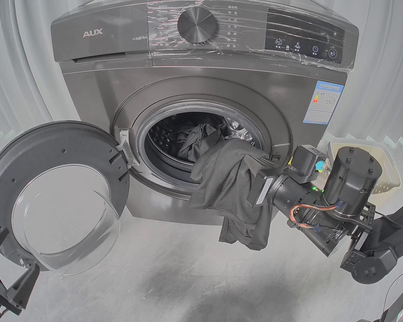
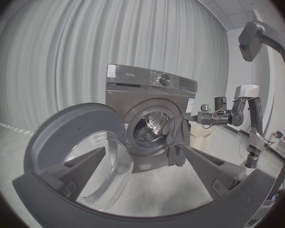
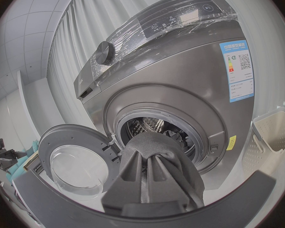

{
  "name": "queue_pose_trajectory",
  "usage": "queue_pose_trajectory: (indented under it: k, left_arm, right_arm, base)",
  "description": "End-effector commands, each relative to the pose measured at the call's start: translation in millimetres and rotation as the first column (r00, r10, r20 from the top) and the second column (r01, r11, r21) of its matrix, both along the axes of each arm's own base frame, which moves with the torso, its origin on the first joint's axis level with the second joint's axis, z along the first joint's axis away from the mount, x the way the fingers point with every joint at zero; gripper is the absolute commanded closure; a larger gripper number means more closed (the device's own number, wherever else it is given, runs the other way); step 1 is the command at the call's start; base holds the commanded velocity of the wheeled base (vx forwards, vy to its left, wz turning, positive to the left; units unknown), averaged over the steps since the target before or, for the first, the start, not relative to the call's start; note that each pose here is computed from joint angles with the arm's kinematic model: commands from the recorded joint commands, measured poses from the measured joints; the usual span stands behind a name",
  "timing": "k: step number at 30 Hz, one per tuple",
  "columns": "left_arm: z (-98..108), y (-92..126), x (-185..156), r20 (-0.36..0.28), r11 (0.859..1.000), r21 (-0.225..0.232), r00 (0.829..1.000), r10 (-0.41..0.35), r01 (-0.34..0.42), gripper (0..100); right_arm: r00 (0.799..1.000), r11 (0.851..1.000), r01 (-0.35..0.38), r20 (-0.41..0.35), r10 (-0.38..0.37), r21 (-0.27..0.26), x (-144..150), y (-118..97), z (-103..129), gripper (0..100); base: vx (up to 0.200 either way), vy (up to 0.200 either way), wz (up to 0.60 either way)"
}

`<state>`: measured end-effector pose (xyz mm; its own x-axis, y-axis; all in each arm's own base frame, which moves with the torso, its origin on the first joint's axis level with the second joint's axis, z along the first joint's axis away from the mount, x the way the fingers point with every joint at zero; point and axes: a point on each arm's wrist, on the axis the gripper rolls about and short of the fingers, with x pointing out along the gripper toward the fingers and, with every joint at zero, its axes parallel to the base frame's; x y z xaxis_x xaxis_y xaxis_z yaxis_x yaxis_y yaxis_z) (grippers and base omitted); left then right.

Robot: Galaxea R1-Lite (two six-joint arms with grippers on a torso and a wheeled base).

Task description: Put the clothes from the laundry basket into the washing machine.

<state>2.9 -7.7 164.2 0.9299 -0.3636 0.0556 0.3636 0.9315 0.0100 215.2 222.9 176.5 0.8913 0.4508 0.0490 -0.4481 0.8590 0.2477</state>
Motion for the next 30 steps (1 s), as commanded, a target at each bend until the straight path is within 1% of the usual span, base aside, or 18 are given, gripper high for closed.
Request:
queue_pose_trajectory:
  k: [1, 2, 6, 7, 8, 9, 10, 12, 13, 14, 17, 19, 22, 24, 30]
  left_arm:
    - [1, -20, 102, -0.283, 0.962, 0.0, 0.922, -0.263, 0.275, 0]
    - [-2, -26, 112, -0.304, 0.953, 0.002, 0.908, -0.289, 0.304, 0]
    - [-10, -42, 131, -0.359, 0.931, 0.003, 0.87, -0.339, 0.364, 0]
    - [-10, -42, 131, -0.359, 0.931, 0.003, 0.87, -0.339, 0.364, 0]
    - [-16, -50, 140, -0.397, 0.917, 0.001, 0.842, -0.366, 0.399, 0]
    - [-17, -51, 141, -0.404, 0.915, 0.0, 0.837, -0.368, 0.403, 0]
    - [-21, -58, 148, -0.428, 0.906, -0.001, 0.818, -0.384, 0.424, 0]
    - [-25, -65, 159, -0.45, 0.898, -0.004, 0.801, -0.394, 0.439, 0]
    - [-25, -65, 160, -0.45, 0.898, -0.004, 0.801, -0.395, 0.441, 0]
    - [-28, -71, 173, -0.453, 0.895, -0.006, 0.797, -0.4, 0.445, 0]
    - [-31, -75, 182, -0.451, 0.895, -0.007, 0.797, -0.401, 0.446, 0]
    - [-37, -84, 198, -0.444, 0.889, -0.009, 0.795, -0.414, 0.458, 0]
    - [-40, -92, 210, -0.427, 0.886, -0.012, 0.799, -0.424, 0.464, 0]
    - [-41, -96, 215, -0.42, 0.883, -0.017, 0.798, -0.432, 0.469, 0]
    - [-47, -108, 234, -0.432, 0.878, -0.022, 0.787, -0.44, 0.478, 0]
  right_arm:
    - [1.0, 1.0, -0.013, 0.008, 0.013, 0.018, 10, 24, -4, 100]
    - [1.0, 1.0, -0.017, 0.014, 0.016, 0.025, 11, 26, -3, 100]
    - [0.999, 0.999, -0.029, 0.033, 0.028, 0.042, 15, 32, -5, 100]
    - [0.999, 0.999, -0.029, 0.033, 0.028, 0.042, 15, 32, -5, 100]
    - [0.999, 0.998, -0.032, 0.036, 0.031, 0.045, 17, 34, -6, 100]
    - [0.999, 0.998, -0.034, 0.037, 0.032, 0.045, 17, 34, -6, 100]
    - [0.998, 0.998, -0.039, 0.041, 0.037, 0.05, 16, 36, -5, 100]
    - [0.998, 0.997, -0.045, 0.049, 0.042, 0.059, 15, 37, -4, 100]
    - [0.998, 0.997, -0.044, 0.05, 0.041, 0.06, 15, 37, -4, 100]
    - [0.997, 0.997, -0.049, 0.058, 0.045, 0.066, 14, 37, -3, 100]
    - [0.997, 0.997, -0.049, 0.057, 0.045, 0.065, 14, 36, -3, 100]
    - [0.997, 0.997, -0.05, 0.056, 0.047, 0.064, 13, 35, -3, 100]
    - [0.997, 0.997, -0.05, 0.057, 0.046, 0.065, 12, 35, -2, 100]
    - [0.997, 0.997, -0.05, 0.057, 0.046, 0.065, 13, 35, -3, 100]
    - [0.997, 0.996, -0.058, 0.057, 0.054, 0.065, 11, 37, -3, 100]
  base:
    - [0.0, 0.0, 0.0]
    - [0.0, 0.0, 0.0]
    - [0.0, 0.0, 0.0]
    - [0.0, 0.0, 0.0]
    - [0.0, 0.0, 0.0]
    - [0.0, 0.0, 0.0]
    - [0.0, 0.0, 0.0]
    - [0.0, 0.0, 0.0]
    - [0.0, 0.0, 0.0]
    - [0.0, 0.0, 0.0]
    - [0.0, 0.0, 0.0]
    - [0.0, 0.0, 0.0]
    - [0.0, 0.0, 0.0]
    - [0.0, 0.0, 0.0]
    - [0.0, 0.0, 0.0]
